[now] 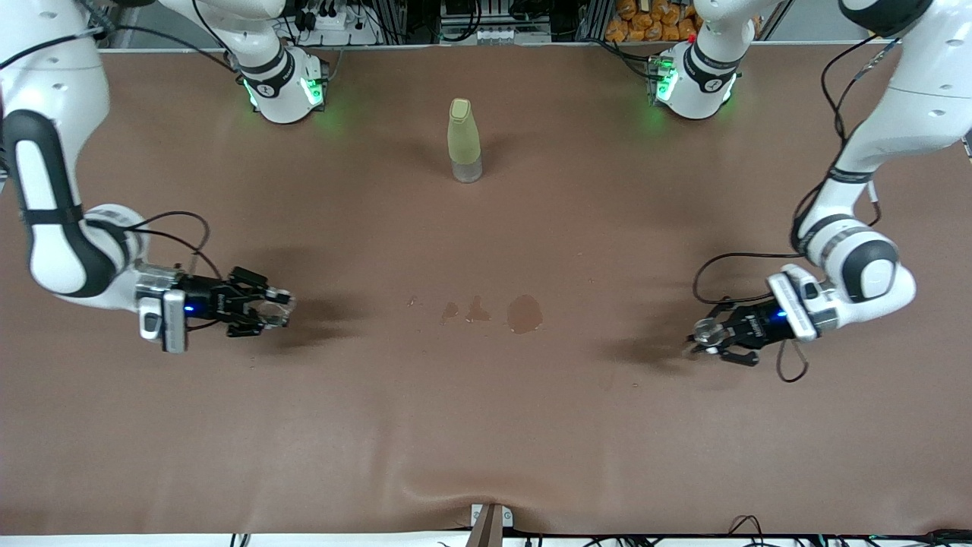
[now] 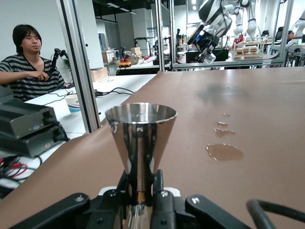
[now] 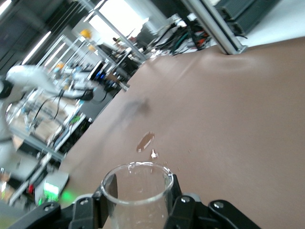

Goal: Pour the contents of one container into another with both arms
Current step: 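Turn the glass cup upright and pull both grippers apart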

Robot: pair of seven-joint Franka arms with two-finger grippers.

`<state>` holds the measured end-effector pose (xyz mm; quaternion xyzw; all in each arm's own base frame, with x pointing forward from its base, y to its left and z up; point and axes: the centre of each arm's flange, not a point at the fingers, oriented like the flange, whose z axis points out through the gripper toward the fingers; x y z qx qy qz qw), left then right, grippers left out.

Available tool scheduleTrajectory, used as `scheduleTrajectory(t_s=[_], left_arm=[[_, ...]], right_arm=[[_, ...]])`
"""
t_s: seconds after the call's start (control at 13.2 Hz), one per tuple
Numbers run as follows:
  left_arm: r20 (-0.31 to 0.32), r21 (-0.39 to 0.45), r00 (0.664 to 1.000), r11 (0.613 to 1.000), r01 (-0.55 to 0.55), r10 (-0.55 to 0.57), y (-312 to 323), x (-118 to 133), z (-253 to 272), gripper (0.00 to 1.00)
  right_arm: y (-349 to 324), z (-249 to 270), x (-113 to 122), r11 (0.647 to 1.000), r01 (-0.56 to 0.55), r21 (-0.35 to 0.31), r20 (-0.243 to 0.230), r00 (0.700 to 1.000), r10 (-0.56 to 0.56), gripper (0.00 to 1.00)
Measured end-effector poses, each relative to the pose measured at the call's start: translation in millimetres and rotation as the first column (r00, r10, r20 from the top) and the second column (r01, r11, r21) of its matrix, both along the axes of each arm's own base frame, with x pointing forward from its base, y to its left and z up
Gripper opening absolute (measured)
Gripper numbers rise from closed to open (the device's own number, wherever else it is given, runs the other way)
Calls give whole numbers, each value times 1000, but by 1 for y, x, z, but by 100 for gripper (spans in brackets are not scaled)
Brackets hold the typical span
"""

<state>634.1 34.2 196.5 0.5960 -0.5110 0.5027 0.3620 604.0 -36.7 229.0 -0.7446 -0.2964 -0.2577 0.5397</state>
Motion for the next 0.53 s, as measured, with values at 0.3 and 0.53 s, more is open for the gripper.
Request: scheduleTrajectory(t_s=[0.3, 0.53], left_arm=[[-22, 3, 1000, 1000, 0, 0, 61, -21, -8, 21], [-59, -25, 998, 999, -30, 28, 90, -39, -27, 21]], right_arm=[[-76, -40, -4, 991, -131, -41, 237, 962, 137, 50], [-124, -51, -17, 981, -175, -83, 403, 894, 194, 50]])
